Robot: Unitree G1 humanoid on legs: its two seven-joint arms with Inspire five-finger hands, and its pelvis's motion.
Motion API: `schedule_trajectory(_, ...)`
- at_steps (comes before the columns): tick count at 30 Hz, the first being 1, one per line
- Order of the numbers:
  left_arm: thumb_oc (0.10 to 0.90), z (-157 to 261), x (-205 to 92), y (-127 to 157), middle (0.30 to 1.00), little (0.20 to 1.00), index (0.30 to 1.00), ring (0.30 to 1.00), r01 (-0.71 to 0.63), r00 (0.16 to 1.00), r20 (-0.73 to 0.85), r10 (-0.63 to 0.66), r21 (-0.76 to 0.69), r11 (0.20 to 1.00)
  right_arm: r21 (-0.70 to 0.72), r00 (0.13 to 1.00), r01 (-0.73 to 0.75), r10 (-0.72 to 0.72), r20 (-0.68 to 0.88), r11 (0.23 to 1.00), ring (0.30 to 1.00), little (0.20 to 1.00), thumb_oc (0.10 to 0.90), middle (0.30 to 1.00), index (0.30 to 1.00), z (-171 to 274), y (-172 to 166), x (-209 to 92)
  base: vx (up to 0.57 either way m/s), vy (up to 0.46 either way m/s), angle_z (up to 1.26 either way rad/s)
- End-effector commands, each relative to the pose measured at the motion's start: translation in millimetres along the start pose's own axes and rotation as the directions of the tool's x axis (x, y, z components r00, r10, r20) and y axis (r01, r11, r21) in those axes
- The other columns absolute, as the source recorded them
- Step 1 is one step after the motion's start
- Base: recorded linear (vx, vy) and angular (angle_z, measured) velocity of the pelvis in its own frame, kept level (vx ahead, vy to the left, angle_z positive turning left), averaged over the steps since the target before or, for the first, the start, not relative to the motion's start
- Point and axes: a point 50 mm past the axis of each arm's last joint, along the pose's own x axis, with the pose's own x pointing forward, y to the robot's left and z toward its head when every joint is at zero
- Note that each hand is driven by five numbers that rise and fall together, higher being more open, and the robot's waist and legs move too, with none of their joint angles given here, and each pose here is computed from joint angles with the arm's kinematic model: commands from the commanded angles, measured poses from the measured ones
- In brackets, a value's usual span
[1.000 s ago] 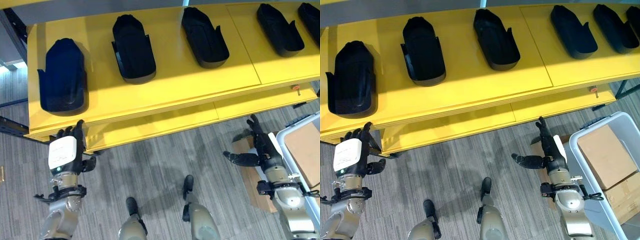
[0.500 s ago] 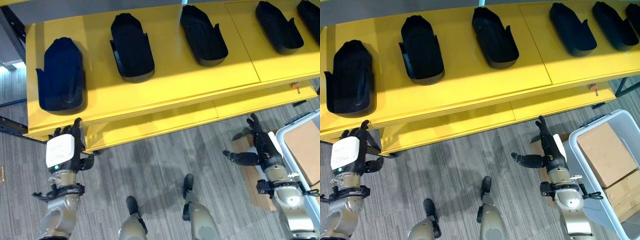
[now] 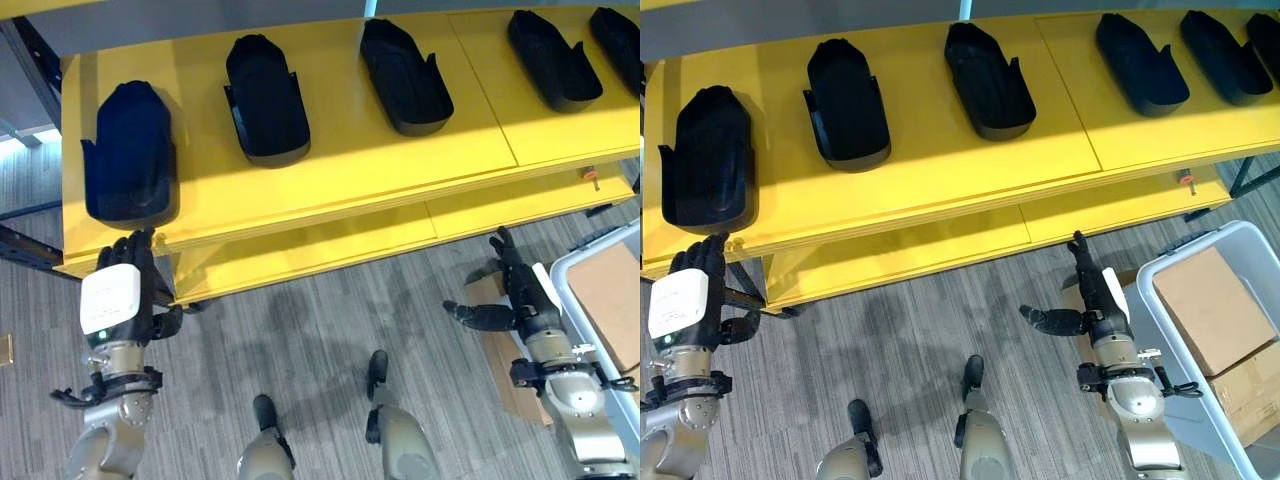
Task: Move parts from the plastic box to the shelf.
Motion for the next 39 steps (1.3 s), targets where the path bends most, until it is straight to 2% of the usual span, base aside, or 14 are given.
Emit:
schedule_trajectory(1, 0.9, -1, 23, 47, 1.0, 1.0, 1.0, 1.0, -0.207, 0.975, 0.095, 0.2, 0.081, 0.975, -0.025, 0.963, 0.09, -0.081, 0.257, 0.996, 1.0, 1.0, 0.9, 1.0, 1.0, 50, -17, 13, 0.0, 0.0, 0.0)
schedule_trajectory(17, 0.9, -6, 23, 40, 1.0, 1.0, 1.0, 1.0, -0.171, 0.984, 0.067, 0.165, 0.09, 0.981, -0.025, 0.964, 0.104, -0.094, 0.249, 0.994, 1.0, 1.0, 0.9, 1.0, 1.0, 47, -19, 12, 0.0, 0.0, 0.0)
schedule_trajectory(39, 0.9, -9, 37, 42, 1.0, 1.0, 1.0, 1.0, -0.197, 0.98, 0.051, 0.192, 0.12, 0.973, -0.032, 0.96, 0.117, -0.105, 0.261, 0.993, 1.0, 1.0, 0.9, 1.0, 1.0, 50, -22, 12, 0.01, 0.002, 0.0)
